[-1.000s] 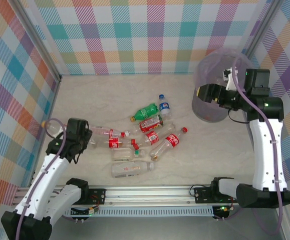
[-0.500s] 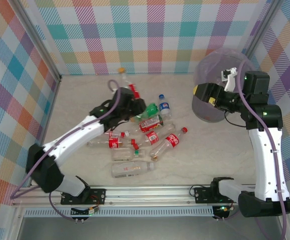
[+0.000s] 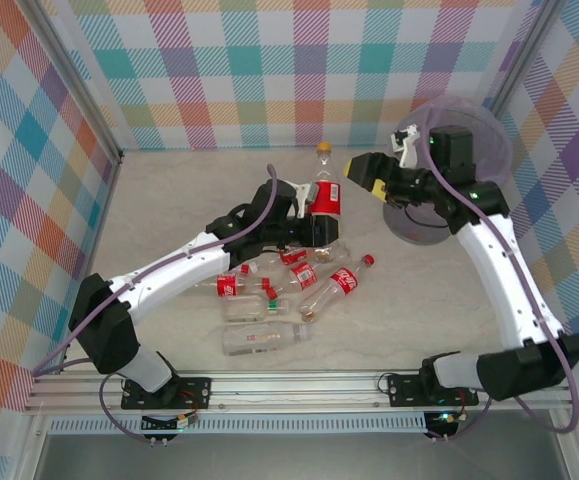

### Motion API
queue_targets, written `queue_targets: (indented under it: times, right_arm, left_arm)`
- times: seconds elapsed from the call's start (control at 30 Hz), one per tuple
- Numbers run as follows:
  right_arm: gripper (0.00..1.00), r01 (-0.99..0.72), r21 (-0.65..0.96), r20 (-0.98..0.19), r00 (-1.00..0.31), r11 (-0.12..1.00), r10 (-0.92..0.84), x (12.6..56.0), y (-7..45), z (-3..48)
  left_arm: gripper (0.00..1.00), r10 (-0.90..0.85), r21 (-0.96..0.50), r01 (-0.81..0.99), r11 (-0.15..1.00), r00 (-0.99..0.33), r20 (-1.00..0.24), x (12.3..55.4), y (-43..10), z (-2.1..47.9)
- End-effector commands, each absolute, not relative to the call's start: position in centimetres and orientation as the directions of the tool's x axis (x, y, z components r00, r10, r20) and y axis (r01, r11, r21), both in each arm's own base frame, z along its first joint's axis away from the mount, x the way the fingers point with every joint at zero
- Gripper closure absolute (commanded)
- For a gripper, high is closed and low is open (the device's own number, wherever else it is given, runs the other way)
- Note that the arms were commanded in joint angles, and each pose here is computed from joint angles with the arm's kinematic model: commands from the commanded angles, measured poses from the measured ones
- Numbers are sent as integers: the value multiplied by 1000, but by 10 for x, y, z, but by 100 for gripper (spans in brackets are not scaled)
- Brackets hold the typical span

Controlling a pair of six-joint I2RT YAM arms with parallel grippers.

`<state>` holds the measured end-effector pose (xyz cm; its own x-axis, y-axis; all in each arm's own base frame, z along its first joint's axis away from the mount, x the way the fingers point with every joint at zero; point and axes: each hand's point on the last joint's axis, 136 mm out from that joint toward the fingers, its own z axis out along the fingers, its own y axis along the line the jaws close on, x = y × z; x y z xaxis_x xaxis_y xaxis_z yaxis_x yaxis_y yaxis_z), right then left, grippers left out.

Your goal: Put the plastic bottles in the bin

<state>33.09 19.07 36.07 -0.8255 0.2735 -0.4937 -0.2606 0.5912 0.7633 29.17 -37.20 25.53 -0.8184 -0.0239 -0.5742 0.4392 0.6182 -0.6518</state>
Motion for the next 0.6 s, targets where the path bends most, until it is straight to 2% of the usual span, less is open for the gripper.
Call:
queue_targets:
  times: [0.0, 0.17, 0.33, 0.43, 0.57]
  right_arm:
    - [8, -277, 769, -509, -810, 576, 291, 345, 196, 364]
    - [7, -250, 767, -472, -843, 591, 256, 355, 205, 346]
    - [9, -226, 793, -423, -873, 566, 243, 361, 213, 334]
    - [17, -209, 802, -394, -889, 560, 232, 359, 217, 327]
    - [35, -202, 797, -393, -889, 569, 236, 356, 215, 325]
  left_arm:
    - [78, 32, -662, 546, 514, -783, -621, 270, -386, 284]
    - [80, 93, -660, 601, 451, -767, -635, 257, -401, 290]
    - [80, 130, -630, 633, 450, -745, -655, 253, -403, 292]
    - [80, 128, -622, 630, 465, -743, -657, 255, -401, 291]
    - [80, 110, -612, 626, 483, -737, -667, 258, -399, 293]
